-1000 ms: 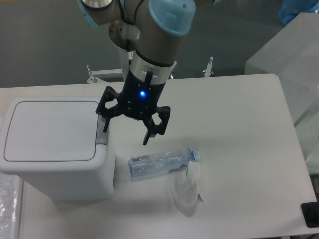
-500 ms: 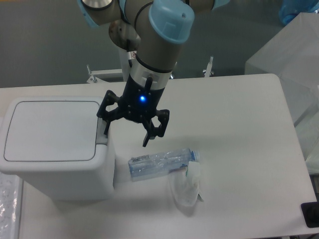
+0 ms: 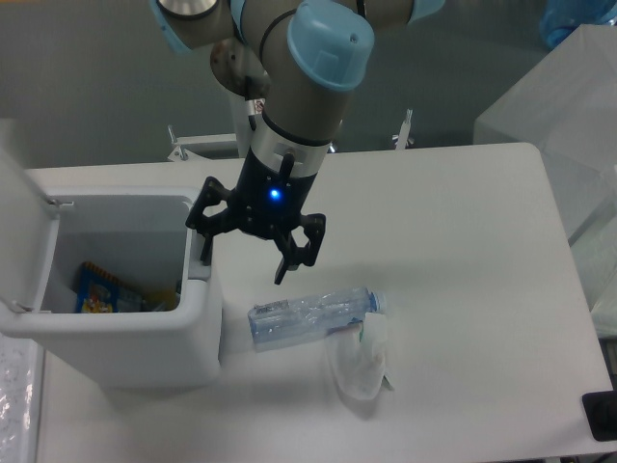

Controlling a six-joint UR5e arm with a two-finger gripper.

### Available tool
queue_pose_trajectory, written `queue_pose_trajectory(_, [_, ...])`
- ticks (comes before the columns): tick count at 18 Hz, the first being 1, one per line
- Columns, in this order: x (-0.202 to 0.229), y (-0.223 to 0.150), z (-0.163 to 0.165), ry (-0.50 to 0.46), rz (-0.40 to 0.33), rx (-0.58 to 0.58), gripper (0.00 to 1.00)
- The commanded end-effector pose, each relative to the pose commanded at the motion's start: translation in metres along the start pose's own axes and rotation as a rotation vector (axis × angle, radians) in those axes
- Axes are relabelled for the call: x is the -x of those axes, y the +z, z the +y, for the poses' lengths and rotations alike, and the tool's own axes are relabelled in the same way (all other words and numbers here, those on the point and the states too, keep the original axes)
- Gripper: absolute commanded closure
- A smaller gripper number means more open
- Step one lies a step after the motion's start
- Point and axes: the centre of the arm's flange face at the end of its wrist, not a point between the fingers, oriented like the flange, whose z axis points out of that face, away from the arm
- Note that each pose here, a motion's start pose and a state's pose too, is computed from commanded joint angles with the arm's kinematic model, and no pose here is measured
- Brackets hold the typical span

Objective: Open the trash can

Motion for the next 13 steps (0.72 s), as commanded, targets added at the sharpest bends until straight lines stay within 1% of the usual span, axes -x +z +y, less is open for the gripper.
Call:
queue_pose_trajectory(2, [-0.001,-0.004,-0.003,0.005,-0.005,-0.008,0.00])
queue_pose_trajectory(3, [-0.002,-0.013,-0.007,0.022,-0.014,-0.025,0.00])
queue_pose_trajectory(6, [0.000,-0.026,-0.020,0.069,-0.063,-0.101,0.00])
queue_pose_trajectory(7, [0.004,-0.030,-0.023,0.089,-0.095,-0.129,0.00])
queue_pose_trajectory(8, [0.013,-0.034,-0.025,0.110,-0.150,-0.145,0.00])
queue_pose_trajectory(9, [0.028,-0.035,-0.023,0.131,-0.225,-0.134,0.00])
queue_pose_trajectory(11, [0.063,-0.019,-0.014,0.211,-0.357,-0.028,0.00])
queue_pose_trajectory(12, [0.089,-0.007,-0.009,0.248,-0.398,0.040,0.00])
queue_pose_trajectory(13, [0.109,-0.006,-0.006,0.246,-0.404,0.054,0.00])
